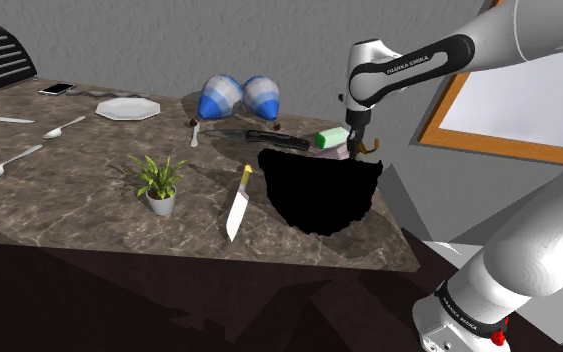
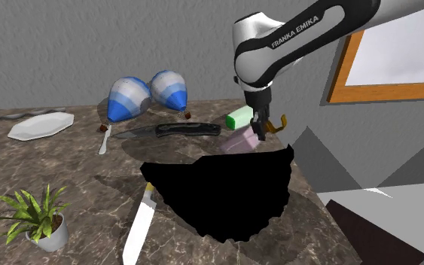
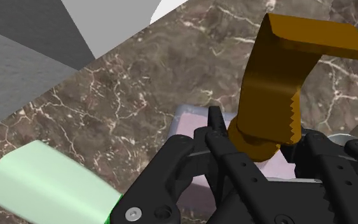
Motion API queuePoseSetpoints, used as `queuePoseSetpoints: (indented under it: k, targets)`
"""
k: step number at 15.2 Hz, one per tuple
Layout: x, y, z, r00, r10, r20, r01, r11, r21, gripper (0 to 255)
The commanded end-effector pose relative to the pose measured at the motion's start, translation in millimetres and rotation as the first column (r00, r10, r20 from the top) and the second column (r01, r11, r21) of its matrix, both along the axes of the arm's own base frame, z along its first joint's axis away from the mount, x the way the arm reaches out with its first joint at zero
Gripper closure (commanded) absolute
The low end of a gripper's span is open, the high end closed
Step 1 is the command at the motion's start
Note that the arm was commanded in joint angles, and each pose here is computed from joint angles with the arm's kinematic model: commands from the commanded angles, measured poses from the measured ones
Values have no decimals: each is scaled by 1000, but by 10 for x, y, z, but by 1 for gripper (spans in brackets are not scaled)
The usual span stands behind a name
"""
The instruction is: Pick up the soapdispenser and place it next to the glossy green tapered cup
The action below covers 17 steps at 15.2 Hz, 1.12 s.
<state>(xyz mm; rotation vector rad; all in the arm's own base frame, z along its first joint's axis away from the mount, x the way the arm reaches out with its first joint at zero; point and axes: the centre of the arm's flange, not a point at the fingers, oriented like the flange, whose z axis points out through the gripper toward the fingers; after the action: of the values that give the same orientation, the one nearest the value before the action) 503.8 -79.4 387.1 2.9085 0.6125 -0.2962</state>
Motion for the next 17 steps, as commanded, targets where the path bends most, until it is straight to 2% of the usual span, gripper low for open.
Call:
queuePoseSetpoints:
  k: [1,8,15,16,17]
  targets:
    - [10,-8,-119,1000,2,9,-2,1000,0,255]
    - [10,-8,-472,1000,2,9,-2,1000,0,255]
    - [10,-8,-472,1000,2,9,-2,1000,0,255]
    - [10,-8,-472,1000,2,9,-2,1000,0,0]
    - [10,-8,-471,1000,2,9,-2,1000,0,0]
